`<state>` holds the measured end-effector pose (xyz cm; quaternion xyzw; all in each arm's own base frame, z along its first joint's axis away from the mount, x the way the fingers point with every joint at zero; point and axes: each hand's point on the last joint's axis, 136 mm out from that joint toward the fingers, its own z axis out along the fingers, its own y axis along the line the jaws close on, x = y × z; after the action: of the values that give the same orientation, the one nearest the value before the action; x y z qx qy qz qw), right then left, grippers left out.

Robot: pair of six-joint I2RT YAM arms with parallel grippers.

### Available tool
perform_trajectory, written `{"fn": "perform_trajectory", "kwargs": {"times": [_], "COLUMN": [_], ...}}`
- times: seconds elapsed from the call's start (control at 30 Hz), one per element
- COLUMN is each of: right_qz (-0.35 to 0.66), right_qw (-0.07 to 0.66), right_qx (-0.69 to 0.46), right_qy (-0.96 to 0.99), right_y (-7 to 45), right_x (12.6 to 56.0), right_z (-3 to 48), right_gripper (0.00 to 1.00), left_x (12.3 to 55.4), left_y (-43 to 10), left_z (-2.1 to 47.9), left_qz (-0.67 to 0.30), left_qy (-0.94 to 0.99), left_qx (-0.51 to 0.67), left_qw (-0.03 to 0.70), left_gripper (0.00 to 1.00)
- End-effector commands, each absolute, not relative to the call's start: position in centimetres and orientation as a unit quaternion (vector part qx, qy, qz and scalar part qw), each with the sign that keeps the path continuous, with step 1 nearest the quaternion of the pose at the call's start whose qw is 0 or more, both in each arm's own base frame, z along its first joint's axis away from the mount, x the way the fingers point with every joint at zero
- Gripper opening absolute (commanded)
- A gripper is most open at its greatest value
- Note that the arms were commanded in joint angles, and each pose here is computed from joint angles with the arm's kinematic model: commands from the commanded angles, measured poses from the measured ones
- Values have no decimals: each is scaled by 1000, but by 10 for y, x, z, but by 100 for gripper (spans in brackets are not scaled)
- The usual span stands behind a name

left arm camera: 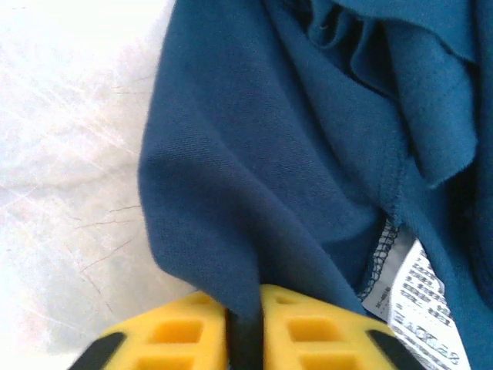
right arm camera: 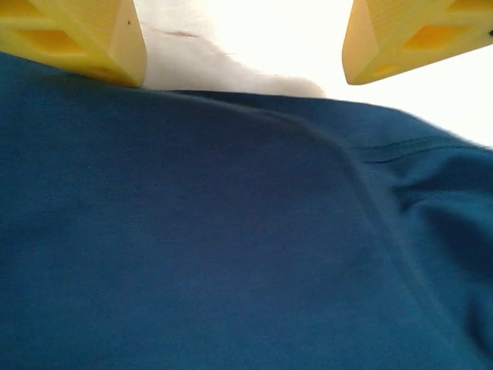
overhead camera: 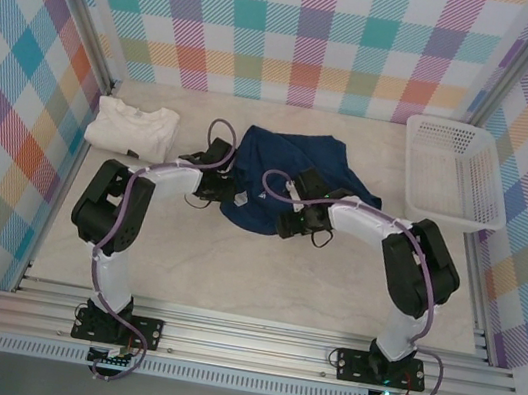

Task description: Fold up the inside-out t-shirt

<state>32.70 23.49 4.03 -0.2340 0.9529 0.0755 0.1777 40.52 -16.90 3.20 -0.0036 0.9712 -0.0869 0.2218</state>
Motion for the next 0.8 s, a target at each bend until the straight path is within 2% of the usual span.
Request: {"fn": "perform_trajectory", "kwargs": {"times": [0.0, 0.1, 0.17, 0.27, 0.3, 0.47, 0.5, 0.7, 0.77], "right_qz": [27, 5, -5, -13, -17, -21, -16, 91, 123], "right_qw": [219, 220, 215, 212, 210, 227, 236, 300, 304], "right_qx": [-257, -276, -284, -289, -288, -278, -271, -230, -221], "right_qy": [941, 936, 935, 934, 934, 933, 933, 921, 919], "right_y": [220, 219, 221, 227, 227, 215, 211, 205, 202], "right_x": [343, 352, 360, 371, 374, 384, 387, 381, 379], "right_z": [54, 44, 39, 37, 37, 56, 66, 150, 165], "right_gripper": [70, 71, 71, 65, 57, 3, 0, 0, 0], "left_x": [403, 407, 406, 404, 404, 384, 374, 296, 278], "left_y": [-166, -168, -168, -166, -164, -157, -160, -170, -168], "left_z": [39, 41, 40, 42, 45, 62, 63, 56, 55], "left_qz": [-96, -104, -105, -104, -103, -118, -134, -191, -199], "left_qy": [969, 965, 966, 966, 965, 961, 960, 959, 958], "left_qx": [-3, -4, -5, -6, -8, -19, -16, 2, 6], "left_qw": [227, 239, 236, 237, 240, 249, 243, 208, 207], "left_gripper": [6, 0, 0, 0, 0, 0, 0, 0, 7]}}
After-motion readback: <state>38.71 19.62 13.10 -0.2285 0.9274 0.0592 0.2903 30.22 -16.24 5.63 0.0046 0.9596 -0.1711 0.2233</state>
